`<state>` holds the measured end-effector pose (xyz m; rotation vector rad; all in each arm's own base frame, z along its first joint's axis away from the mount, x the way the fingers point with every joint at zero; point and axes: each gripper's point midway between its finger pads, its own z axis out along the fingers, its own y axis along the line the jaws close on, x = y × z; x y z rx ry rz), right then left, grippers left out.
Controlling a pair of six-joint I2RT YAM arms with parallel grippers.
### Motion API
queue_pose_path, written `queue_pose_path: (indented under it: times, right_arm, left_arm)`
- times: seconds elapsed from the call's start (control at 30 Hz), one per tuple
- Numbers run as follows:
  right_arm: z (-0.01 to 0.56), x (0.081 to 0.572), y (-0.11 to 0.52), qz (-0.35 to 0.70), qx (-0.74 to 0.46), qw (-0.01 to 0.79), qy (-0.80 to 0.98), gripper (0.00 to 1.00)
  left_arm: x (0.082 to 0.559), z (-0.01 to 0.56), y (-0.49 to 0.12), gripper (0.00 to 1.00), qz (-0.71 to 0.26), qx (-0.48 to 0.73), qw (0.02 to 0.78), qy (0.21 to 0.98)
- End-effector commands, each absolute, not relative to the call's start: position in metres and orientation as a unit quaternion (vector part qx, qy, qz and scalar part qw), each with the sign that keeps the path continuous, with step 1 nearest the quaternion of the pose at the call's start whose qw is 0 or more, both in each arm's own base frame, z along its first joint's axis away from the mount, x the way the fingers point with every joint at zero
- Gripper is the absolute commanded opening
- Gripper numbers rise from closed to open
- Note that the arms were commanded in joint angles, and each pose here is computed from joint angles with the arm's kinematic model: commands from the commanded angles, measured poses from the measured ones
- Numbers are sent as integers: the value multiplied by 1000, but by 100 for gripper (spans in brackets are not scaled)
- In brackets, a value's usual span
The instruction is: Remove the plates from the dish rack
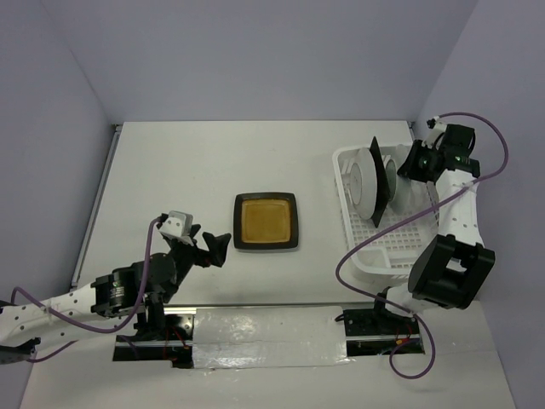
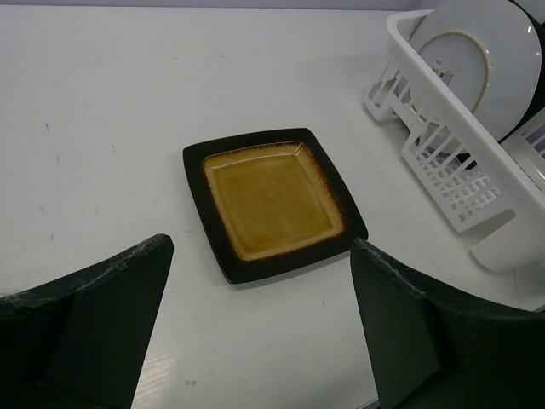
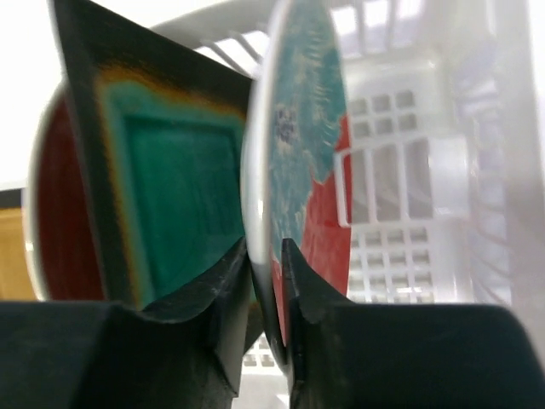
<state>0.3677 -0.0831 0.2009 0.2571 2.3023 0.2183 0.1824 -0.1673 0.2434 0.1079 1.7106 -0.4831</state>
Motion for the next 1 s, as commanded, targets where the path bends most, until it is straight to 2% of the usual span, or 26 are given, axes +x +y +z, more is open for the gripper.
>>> queue_pose_path:
  times: [0.0, 0.1, 0.13, 0.17, 0.43, 0.73, 0.9, 0.97]
  right_arm:
    - [235, 379, -87, 80, 90, 434, 893, 24]
    - [246, 382, -88, 78, 84, 446, 888, 12]
    - [253, 384, -87, 81, 78, 453, 884, 6]
    - [259, 385, -86, 82, 75, 460, 881, 5]
    - [334, 390, -91, 57, 65, 527, 846, 0]
    - [409, 397, -80, 78, 54, 595, 798, 0]
    - [487, 390, -36, 106, -13, 663, 741, 0]
    - [515, 381, -13, 62, -61, 692, 717, 0]
  left_arm:
    - [181, 258, -170, 97, -241, 29, 635, 734]
    - [179, 258, -172, 98, -249, 31, 632, 733]
    - [179, 258, -172, 98, -251, 31, 632, 733]
    - [179, 257, -173, 98, -252, 33, 631, 733]
    - [180, 256, -173, 98, -247, 32, 631, 734]
    - [183, 254, -176, 98, -231, 34, 630, 741]
    - [184, 270, -174, 94, -227, 9, 620, 751]
    - [183, 299, -175, 95, -245, -1, 619, 747]
